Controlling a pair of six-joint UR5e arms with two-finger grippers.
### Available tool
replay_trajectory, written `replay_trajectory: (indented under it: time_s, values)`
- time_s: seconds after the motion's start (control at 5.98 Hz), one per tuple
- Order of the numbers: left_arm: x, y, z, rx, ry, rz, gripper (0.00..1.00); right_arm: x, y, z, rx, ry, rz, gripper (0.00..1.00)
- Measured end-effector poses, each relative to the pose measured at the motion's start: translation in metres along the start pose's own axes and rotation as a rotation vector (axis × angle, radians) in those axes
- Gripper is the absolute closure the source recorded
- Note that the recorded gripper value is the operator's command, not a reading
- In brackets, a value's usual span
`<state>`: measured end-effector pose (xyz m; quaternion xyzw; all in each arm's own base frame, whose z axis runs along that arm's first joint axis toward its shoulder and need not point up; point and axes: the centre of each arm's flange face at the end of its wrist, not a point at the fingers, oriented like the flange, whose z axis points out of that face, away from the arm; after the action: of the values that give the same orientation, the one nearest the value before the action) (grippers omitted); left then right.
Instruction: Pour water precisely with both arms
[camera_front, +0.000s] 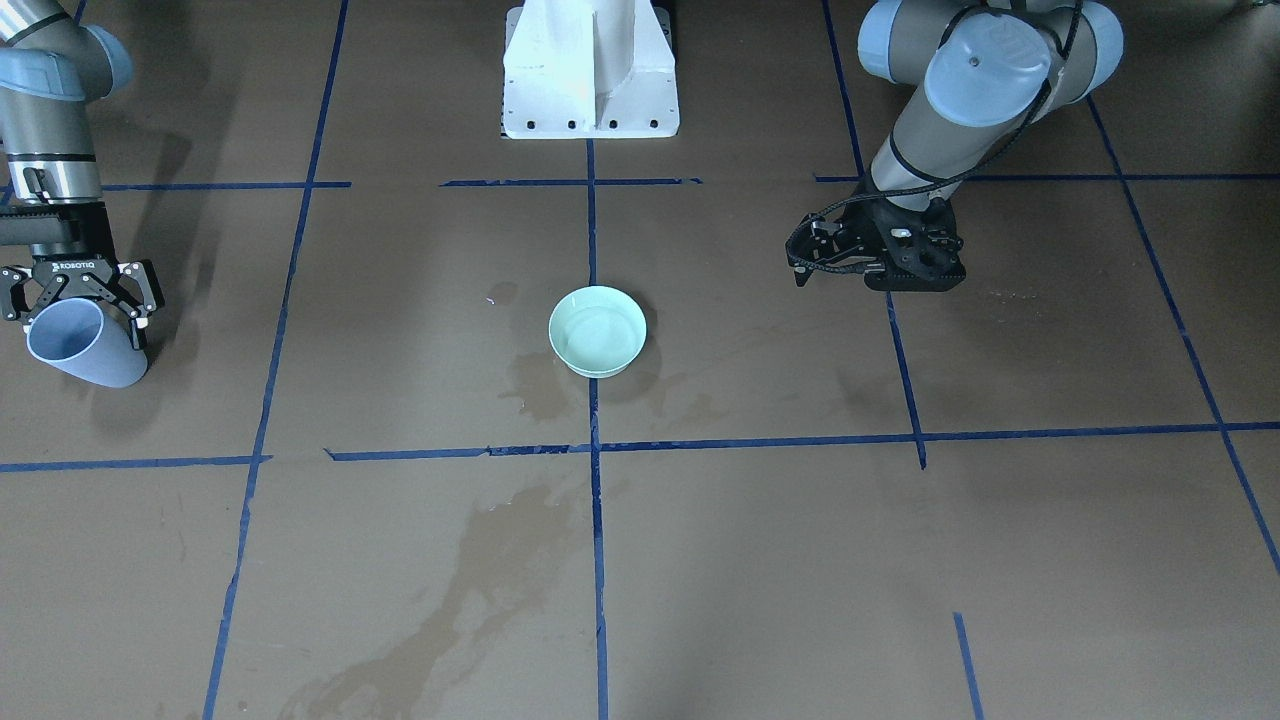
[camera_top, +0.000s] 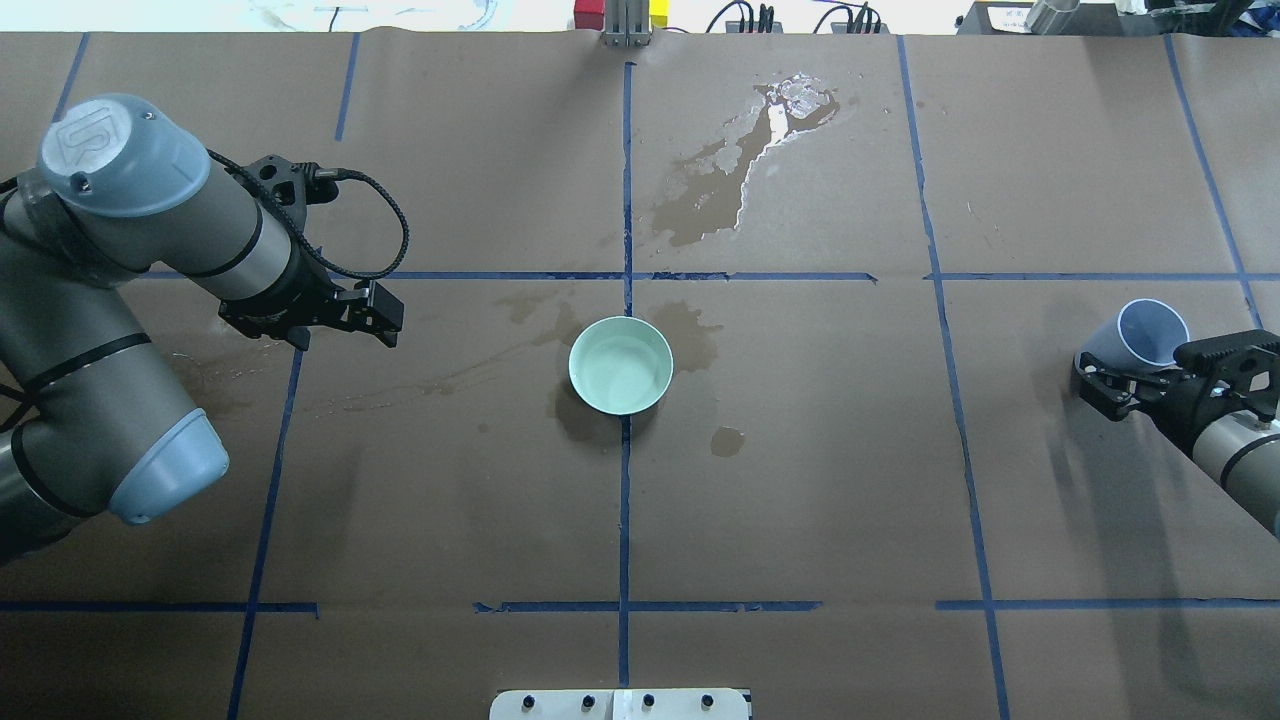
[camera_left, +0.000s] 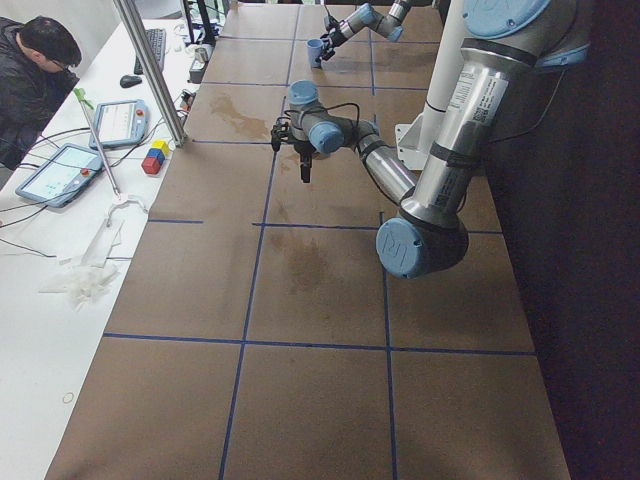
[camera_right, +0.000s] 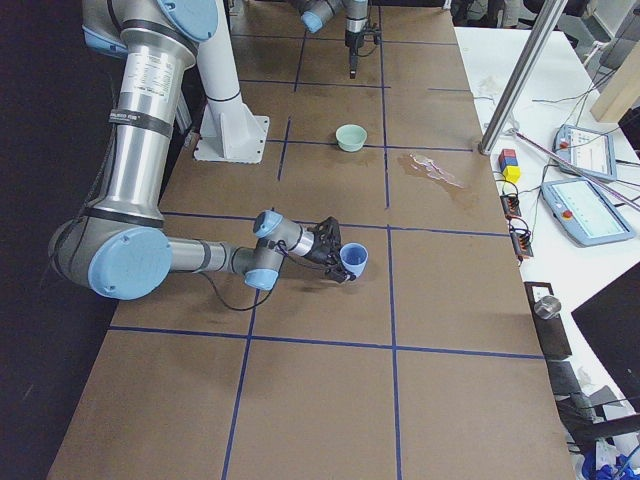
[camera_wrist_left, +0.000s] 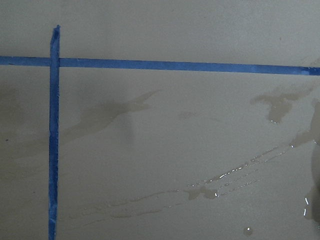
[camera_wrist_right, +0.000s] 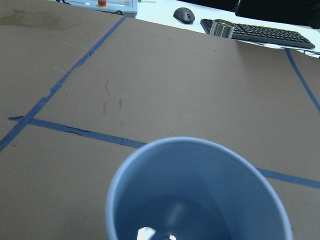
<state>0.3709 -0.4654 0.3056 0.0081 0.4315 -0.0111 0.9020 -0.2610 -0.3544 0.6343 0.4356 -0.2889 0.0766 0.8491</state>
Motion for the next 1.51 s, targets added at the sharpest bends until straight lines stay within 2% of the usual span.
replay_trajectory:
  time_s: [0.17,0.33,0.5,0.67,1.0,1.17,1.34,1.51]
  values:
    - [0.0,0.0,0.0,0.001,0.001,0.0,0.0,0.001,0.001,0.009,0.002,0.011,0.001,0.0]
    - [0.001,0.0,-0.001,0.001,0.002,0.0,0.0,0.002,0.002,0.013,0.002,0.018,0.002,0.13]
    - [0.001,0.0,-0.001,0.001,0.002,0.0,0.0,0.001,0.0,0.016,0.01,0.02,0.005,0.74]
    - [0.001,0.0,-0.001,0.001,0.002,0.0,0.0,-0.001,-0.003,0.016,0.025,0.025,0.01,0.94]
    - [0.001,0.001,-0.002,0.002,0.003,0.001,0.0,-0.002,-0.011,0.011,0.063,0.01,0.027,0.99]
    - [0.001,0.001,-0.002,0.002,0.003,0.001,0.0,-0.007,-0.023,0.003,0.085,-0.012,0.042,0.99]
    - [0.001,0.001,-0.002,0.002,0.003,0.001,0.0,-0.017,-0.041,-0.006,0.115,-0.038,0.044,0.98]
    - [0.002,0.0,-0.002,0.002,0.004,0.001,0.0,-0.029,-0.062,-0.018,0.148,-0.065,0.007,0.98]
